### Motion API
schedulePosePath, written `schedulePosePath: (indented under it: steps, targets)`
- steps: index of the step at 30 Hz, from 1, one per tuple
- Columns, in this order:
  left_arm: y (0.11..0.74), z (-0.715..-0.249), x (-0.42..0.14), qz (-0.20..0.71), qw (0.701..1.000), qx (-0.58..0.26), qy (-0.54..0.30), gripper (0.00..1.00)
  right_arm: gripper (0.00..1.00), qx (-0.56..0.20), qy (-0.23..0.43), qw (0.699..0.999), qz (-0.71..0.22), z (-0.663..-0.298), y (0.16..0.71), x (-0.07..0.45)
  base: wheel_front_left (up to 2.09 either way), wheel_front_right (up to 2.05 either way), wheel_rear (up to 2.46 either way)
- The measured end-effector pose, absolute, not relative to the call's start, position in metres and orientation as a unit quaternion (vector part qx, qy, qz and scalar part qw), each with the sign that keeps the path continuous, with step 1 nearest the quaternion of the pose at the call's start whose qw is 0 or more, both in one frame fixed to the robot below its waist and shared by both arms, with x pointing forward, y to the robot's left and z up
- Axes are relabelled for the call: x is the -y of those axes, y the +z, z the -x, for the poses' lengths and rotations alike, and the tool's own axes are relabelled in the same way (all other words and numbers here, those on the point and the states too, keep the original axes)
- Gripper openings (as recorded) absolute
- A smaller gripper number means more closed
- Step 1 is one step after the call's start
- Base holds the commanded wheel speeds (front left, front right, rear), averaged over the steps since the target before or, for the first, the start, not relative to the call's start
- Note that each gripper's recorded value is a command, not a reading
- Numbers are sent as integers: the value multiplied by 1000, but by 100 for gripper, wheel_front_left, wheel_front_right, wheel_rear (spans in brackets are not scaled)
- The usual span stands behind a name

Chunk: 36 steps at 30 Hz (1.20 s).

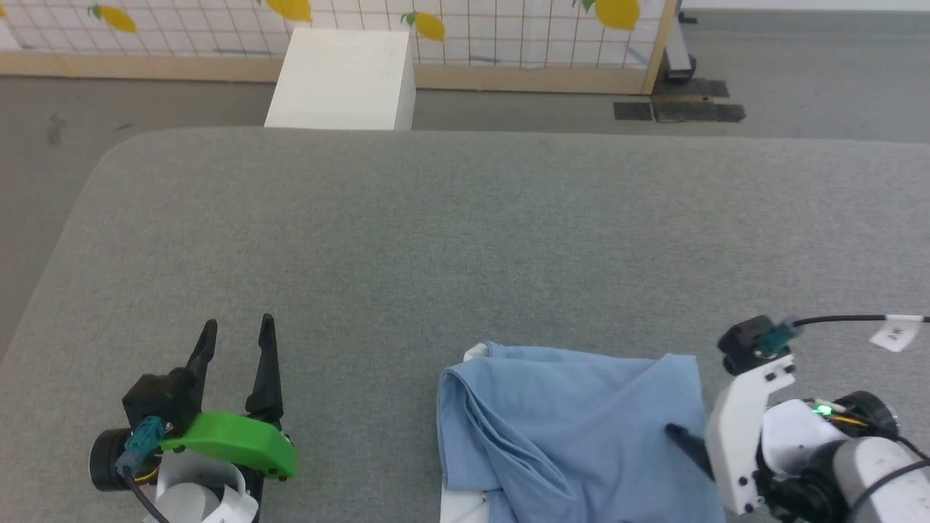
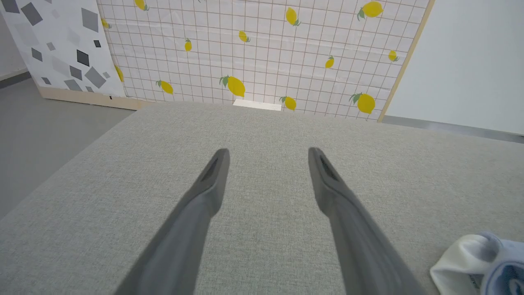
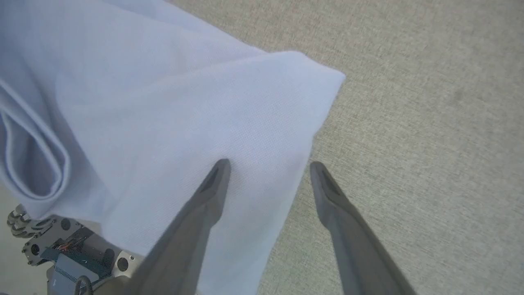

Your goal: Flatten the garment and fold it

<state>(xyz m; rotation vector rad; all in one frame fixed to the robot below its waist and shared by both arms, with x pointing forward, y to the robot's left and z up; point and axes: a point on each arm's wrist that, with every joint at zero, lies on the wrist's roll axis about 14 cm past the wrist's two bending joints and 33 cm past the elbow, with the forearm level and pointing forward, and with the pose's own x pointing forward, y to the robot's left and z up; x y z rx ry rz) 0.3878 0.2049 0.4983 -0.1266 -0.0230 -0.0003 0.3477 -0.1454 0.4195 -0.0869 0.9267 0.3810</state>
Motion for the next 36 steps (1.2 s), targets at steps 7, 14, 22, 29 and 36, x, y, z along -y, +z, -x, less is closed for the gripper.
schedulePosePath:
  steps: [7,14,22,29,36]
  targets:
    - [490,-393,-210,64,998,1,9,100,100,-499,202,840,68,-343,385,130,0,0,0]
    - [485,-395,-215,63,998,-7,18,100,100,-520,210,824,76,-348,370,125,0,0,0]
    - [484,-395,-217,62,998,-7,21,100,0,-531,220,816,60,-347,368,121,0,0,0]
    - [488,-393,-217,63,998,-1,18,100,0,-521,225,821,60,-347,375,122,0,0,0]
    - [497,-391,-216,64,998,10,15,100,0,-507,237,825,77,-345,386,120,0,0,0]
